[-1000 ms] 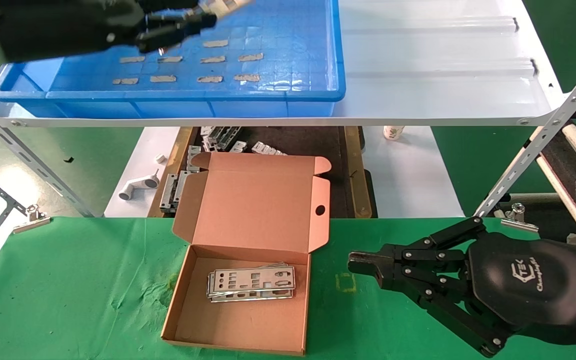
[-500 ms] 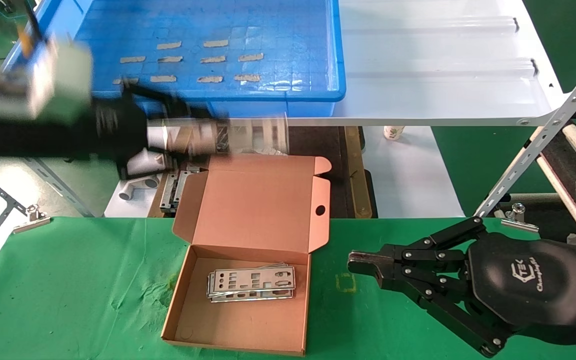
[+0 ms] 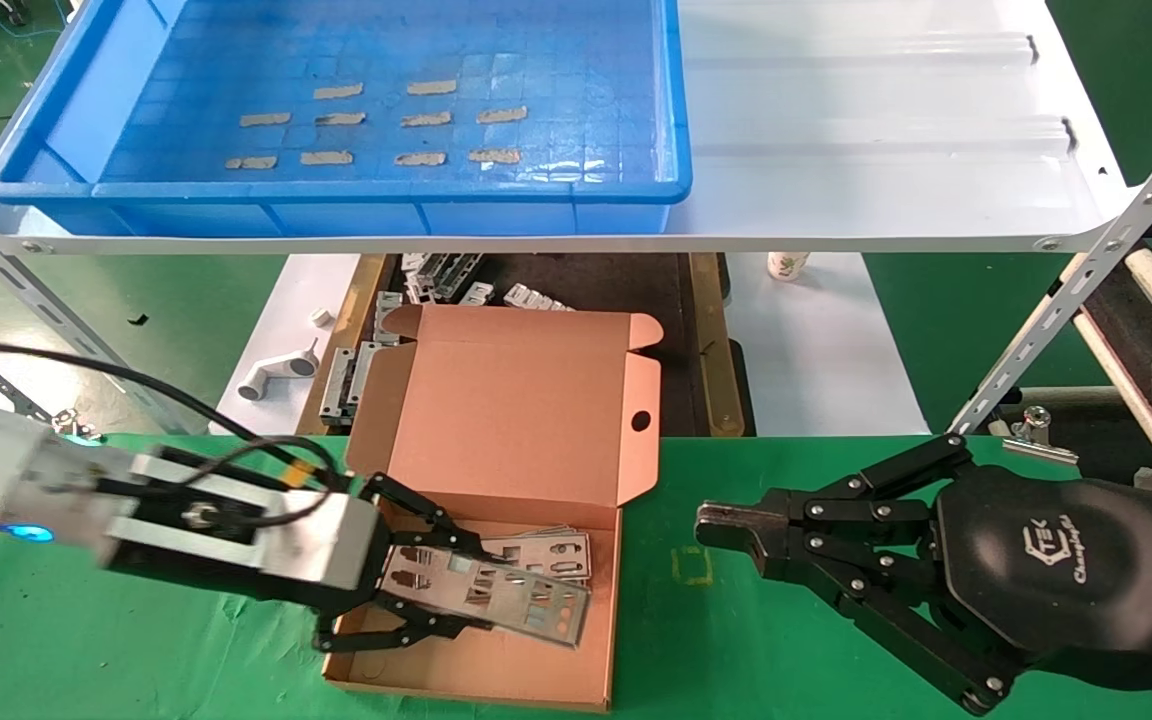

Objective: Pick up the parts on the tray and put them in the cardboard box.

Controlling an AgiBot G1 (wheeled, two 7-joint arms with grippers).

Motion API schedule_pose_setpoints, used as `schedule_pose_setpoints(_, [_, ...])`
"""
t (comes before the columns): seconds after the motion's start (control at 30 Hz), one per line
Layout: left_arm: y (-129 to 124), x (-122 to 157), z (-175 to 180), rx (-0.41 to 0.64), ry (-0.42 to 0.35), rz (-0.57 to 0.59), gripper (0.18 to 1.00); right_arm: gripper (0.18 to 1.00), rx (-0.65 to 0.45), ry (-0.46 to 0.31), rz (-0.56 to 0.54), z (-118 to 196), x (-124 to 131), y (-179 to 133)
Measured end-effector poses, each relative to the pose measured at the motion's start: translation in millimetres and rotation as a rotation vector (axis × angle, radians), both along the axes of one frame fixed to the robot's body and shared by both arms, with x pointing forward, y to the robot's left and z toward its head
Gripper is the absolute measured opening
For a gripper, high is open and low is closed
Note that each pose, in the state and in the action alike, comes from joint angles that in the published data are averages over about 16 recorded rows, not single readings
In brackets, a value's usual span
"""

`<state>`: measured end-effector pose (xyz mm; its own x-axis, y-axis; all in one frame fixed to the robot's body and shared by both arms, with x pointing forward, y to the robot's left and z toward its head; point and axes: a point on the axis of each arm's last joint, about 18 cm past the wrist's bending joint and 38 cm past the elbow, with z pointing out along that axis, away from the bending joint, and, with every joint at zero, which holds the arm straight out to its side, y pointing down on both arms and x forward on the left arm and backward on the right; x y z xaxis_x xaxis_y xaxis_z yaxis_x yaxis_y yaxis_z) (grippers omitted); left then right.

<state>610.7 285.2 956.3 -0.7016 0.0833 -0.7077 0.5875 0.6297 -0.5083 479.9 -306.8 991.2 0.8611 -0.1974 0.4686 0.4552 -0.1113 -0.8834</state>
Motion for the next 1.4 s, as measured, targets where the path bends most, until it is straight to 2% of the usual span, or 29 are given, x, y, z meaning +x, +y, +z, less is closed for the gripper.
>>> schedule_pose_setpoints(0.4, [-11, 39, -51, 0.014, 0.049, 0.131, 0.436, 0.191, 0.000, 0.000, 0.000, 0, 0, 0])
schedule_pose_setpoints(0.83, [-24, 61, -61, -0.023, 0.050, 0.189, 0.452, 0.191, 0.000, 0.000, 0.000, 0, 0, 0])
schedule_pose_setpoints(1.03, [-26, 64, -55, -0.047, 0.060, 0.194, 0.494, 0.191, 0.000, 0.000, 0.000, 0, 0, 0])
schedule_pose_setpoints(1.4, [-23, 52, -37, -0.137, 0.108, 0.169, 0.662, 0.191, 0.000, 0.000, 0.000, 0, 0, 0])
